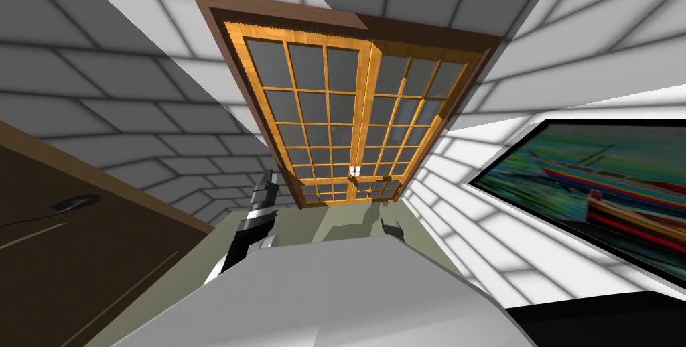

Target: Pull the door open

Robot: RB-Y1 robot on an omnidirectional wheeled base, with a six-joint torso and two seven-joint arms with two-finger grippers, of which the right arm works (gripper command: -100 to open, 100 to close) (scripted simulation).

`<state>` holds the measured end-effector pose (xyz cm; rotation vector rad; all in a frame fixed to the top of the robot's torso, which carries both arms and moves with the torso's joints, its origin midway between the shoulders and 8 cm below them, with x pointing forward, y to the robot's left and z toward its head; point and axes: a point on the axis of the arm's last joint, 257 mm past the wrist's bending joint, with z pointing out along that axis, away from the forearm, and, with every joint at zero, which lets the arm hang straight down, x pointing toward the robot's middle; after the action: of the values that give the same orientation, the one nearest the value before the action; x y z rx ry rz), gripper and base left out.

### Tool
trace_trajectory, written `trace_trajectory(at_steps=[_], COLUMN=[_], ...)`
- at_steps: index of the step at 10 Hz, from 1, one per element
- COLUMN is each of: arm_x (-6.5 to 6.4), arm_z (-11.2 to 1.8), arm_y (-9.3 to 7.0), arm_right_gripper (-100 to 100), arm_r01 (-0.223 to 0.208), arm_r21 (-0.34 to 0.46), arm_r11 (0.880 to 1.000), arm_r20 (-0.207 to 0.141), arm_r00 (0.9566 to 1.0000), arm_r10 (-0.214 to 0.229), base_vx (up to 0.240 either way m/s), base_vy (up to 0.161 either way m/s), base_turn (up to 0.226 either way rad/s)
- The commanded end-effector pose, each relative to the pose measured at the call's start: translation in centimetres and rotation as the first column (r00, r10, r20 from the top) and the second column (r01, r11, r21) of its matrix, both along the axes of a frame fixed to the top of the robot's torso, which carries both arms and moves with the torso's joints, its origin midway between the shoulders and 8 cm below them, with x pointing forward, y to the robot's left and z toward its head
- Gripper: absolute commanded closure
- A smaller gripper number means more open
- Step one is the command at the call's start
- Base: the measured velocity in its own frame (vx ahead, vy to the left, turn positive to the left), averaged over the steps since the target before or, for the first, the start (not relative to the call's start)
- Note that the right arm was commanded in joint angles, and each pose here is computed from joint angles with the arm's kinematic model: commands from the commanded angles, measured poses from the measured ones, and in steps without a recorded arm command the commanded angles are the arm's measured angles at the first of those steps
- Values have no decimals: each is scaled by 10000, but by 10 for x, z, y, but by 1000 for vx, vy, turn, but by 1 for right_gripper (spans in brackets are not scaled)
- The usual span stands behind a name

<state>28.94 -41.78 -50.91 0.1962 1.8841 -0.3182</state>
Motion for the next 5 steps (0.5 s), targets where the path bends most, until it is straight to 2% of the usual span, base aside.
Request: trace_trajectory(at_steps=[1,2,3,4,5], arm_x=[4,19,24,28,43], arm_z=[2,9,12,14,21], arm_y=[0,7,9,11,19], arm_right_gripper=[-100,-100,-100,-100,-100], arm_r01=[80,84,81,78,-9], arm_r21=[2,55,72,88,139], arm_r11=[10000,9999,9999,9999,9999], arm_r20=[101,394,483,570,841], arm_r00=[9999,9992,9988,9983,9965], arm_r10=[-80,-86,-84,-83,-3], base_vx=[102,120,170,154,156], base_vy=[-61,-73,-64,-45,-55], base_turn=[132,164,162,64,116])
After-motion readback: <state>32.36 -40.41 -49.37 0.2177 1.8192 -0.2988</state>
